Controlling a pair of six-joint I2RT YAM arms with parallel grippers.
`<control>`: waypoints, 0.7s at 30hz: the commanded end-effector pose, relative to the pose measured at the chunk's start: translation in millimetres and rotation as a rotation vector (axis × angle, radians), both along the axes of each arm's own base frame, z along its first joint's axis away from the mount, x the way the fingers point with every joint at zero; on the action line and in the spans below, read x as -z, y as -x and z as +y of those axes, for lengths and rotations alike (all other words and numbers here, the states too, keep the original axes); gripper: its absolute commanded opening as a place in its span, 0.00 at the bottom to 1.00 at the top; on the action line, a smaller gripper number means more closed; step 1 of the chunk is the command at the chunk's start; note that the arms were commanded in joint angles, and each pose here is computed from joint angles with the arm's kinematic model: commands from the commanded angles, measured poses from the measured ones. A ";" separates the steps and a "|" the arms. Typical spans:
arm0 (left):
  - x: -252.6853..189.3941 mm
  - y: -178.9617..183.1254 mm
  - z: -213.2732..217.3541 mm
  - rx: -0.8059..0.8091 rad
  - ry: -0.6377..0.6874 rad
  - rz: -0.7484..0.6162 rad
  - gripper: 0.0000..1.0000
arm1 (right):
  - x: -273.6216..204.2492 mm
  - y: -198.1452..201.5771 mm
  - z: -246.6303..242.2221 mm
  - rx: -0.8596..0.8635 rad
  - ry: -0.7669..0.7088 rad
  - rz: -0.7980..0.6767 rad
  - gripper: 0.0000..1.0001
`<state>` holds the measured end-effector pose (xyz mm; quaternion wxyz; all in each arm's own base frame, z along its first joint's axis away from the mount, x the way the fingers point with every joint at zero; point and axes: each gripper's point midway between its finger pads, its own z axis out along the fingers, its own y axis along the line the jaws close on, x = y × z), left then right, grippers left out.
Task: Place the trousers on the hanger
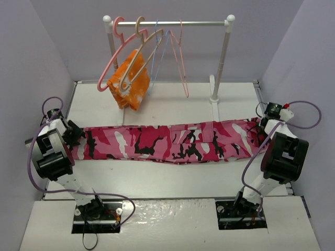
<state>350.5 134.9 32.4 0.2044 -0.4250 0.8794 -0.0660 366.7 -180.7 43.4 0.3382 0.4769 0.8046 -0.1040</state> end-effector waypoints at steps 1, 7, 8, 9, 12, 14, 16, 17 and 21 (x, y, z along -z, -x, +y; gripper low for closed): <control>-57.1 2.4 23.3 -0.016 -0.136 -0.060 0.48 | -109.3 -38.8 45.6 -0.108 0.024 -0.280 0.39; -83.8 29.9 42.9 0.049 -0.344 0.021 0.75 | -165.5 -43.3 129.8 -0.339 -0.082 -0.443 0.70; -80.4 34.4 45.6 0.056 -0.355 0.033 0.79 | -172.0 -39.5 142.5 -0.383 -0.096 -0.462 0.73; -76.7 38.7 48.0 0.065 -0.364 0.046 0.83 | -178.0 -35.1 155.1 -0.427 -0.109 -0.480 0.77; -60.0 44.7 51.3 0.105 -0.343 0.068 0.88 | -181.3 -18.0 192.2 -0.576 -0.138 -0.495 0.81; -52.4 42.3 51.0 0.142 -0.319 0.071 0.89 | -180.9 -4.9 213.0 -0.666 -0.154 -0.501 0.82; -46.8 38.2 49.0 0.181 -0.295 0.074 0.90 | -182.2 6.4 224.6 -0.727 -0.153 -0.511 0.82; -44.5 35.1 48.5 0.191 -0.282 0.072 0.90 | -178.3 11.9 231.4 -0.758 -0.158 -0.505 0.82; -30.1 25.7 43.3 0.232 -0.225 0.074 0.91 | -165.0 29.1 246.6 -0.839 -0.177 -0.489 0.82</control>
